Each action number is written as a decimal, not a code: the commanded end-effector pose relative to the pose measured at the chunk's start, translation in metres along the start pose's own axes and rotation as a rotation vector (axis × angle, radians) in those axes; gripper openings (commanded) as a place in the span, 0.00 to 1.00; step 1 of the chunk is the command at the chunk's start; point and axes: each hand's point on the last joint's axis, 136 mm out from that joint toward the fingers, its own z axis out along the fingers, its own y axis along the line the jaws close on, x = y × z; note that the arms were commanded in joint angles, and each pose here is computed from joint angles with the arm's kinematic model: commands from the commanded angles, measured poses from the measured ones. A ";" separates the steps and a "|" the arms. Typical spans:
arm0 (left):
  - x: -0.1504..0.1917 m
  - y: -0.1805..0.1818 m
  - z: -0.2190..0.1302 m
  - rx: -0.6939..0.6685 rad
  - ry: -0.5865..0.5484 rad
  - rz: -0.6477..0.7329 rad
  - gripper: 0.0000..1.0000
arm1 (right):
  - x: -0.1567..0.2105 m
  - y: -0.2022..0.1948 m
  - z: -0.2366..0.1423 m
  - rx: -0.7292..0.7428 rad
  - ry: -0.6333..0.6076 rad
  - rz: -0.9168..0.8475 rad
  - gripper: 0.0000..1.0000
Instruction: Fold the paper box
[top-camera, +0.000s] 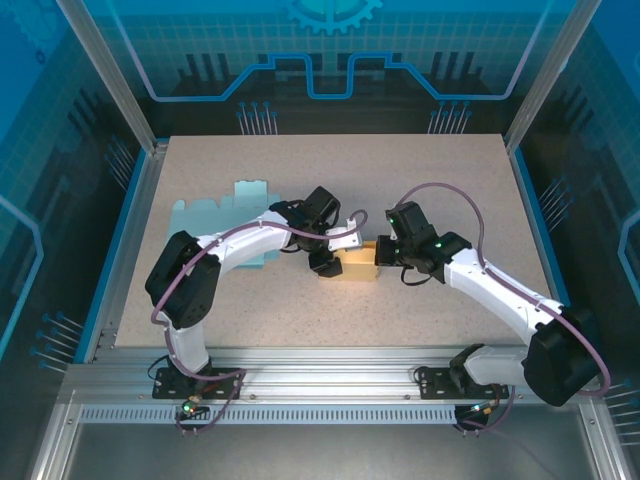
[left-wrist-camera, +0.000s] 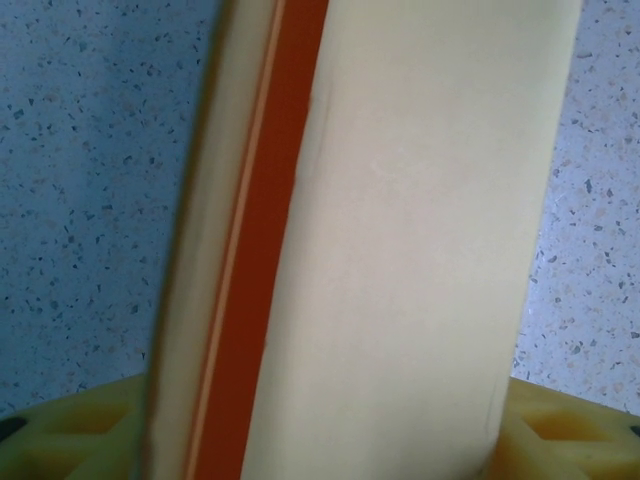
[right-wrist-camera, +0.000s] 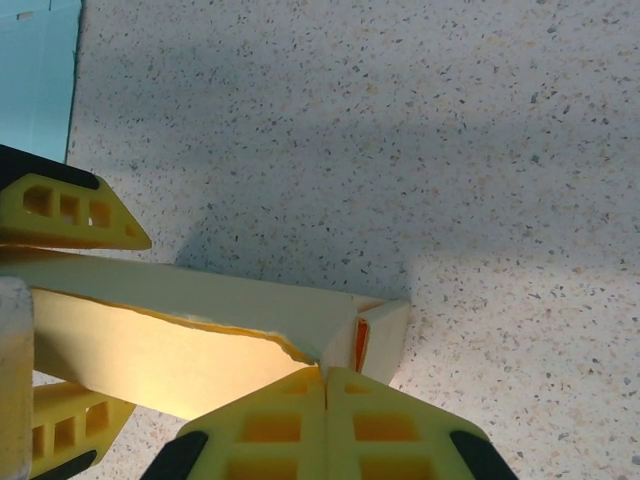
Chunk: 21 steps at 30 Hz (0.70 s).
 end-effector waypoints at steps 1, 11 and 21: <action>-0.011 0.004 -0.008 -0.041 -0.041 -0.009 0.64 | 0.013 -0.004 0.002 0.028 0.032 -0.008 0.00; -0.028 0.014 -0.047 -0.166 -0.186 -0.038 0.75 | 0.014 -0.006 0.002 0.040 0.031 -0.021 0.00; -0.028 0.032 -0.109 -0.340 -0.300 -0.302 0.59 | 0.014 -0.004 0.000 0.034 0.028 -0.030 0.00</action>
